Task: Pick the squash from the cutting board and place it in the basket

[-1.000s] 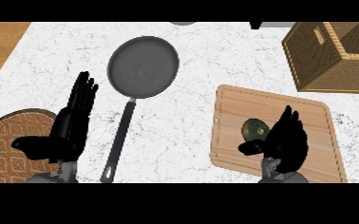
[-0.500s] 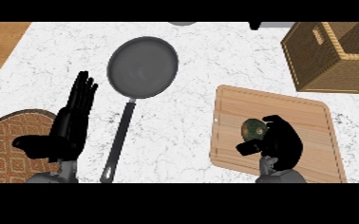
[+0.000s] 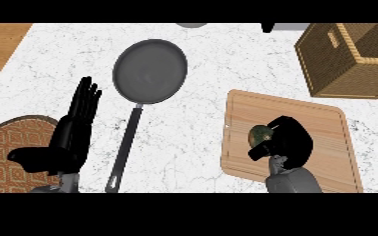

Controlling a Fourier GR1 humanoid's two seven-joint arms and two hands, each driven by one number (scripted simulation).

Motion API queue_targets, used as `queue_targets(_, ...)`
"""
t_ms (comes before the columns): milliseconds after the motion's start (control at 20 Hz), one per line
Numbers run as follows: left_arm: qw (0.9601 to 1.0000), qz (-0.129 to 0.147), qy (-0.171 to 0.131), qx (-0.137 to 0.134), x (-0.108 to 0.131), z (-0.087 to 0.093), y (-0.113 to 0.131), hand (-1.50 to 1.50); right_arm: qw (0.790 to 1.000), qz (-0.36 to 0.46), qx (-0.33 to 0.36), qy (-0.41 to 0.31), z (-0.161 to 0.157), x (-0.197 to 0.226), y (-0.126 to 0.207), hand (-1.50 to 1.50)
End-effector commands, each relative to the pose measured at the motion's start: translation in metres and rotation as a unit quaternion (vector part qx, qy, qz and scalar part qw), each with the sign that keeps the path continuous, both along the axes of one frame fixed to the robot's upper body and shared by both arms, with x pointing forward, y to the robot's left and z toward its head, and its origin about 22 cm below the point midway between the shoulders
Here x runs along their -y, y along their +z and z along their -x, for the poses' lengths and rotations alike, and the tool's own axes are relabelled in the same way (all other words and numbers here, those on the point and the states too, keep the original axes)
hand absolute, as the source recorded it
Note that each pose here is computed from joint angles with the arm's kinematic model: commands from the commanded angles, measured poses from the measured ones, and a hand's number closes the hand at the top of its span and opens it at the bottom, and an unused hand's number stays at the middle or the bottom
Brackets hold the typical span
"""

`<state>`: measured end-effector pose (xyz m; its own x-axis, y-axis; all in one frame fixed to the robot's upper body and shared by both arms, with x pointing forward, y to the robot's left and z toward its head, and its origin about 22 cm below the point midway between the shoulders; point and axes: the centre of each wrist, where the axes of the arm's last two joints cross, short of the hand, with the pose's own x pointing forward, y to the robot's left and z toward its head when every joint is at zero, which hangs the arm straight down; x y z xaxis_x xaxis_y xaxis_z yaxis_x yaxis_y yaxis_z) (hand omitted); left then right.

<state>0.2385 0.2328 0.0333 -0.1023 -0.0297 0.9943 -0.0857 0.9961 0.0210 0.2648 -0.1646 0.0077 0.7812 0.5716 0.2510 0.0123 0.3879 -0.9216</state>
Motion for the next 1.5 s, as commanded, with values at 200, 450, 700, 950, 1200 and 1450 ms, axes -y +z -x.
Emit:
queue_targets(200,0.9992,0.004,-0.032,0.025,0.016,-0.007,0.008,0.00,0.984,-0.016,-0.015,-0.178,-0.081,0.062,0.028,1.50)
queue_targets(450,0.9978,-0.001,-0.057,0.034,0.021,-0.009,0.013,0.00,0.972,0.007,0.013,-0.236,-0.108,0.107,0.057,1.50)
queue_targets(700,0.9960,0.005,-0.080,0.039,0.032,-0.012,0.016,0.00,0.958,0.041,0.077,-0.274,-0.136,0.128,0.097,1.50)
queue_targets(950,0.9954,0.004,-0.089,0.035,0.034,-0.015,0.020,0.00,0.933,0.069,0.197,-0.294,-0.153,0.135,0.147,1.50)
queue_targets(1200,0.9933,-0.003,-0.108,0.040,0.046,-0.018,0.017,0.00,0.906,0.124,0.277,-0.296,-0.166,0.132,0.195,1.50)
queue_targets(1450,0.9938,-0.002,-0.104,0.040,0.045,-0.022,0.024,0.00,0.887,0.139,0.314,-0.308,-0.176,0.123,0.217,1.50)
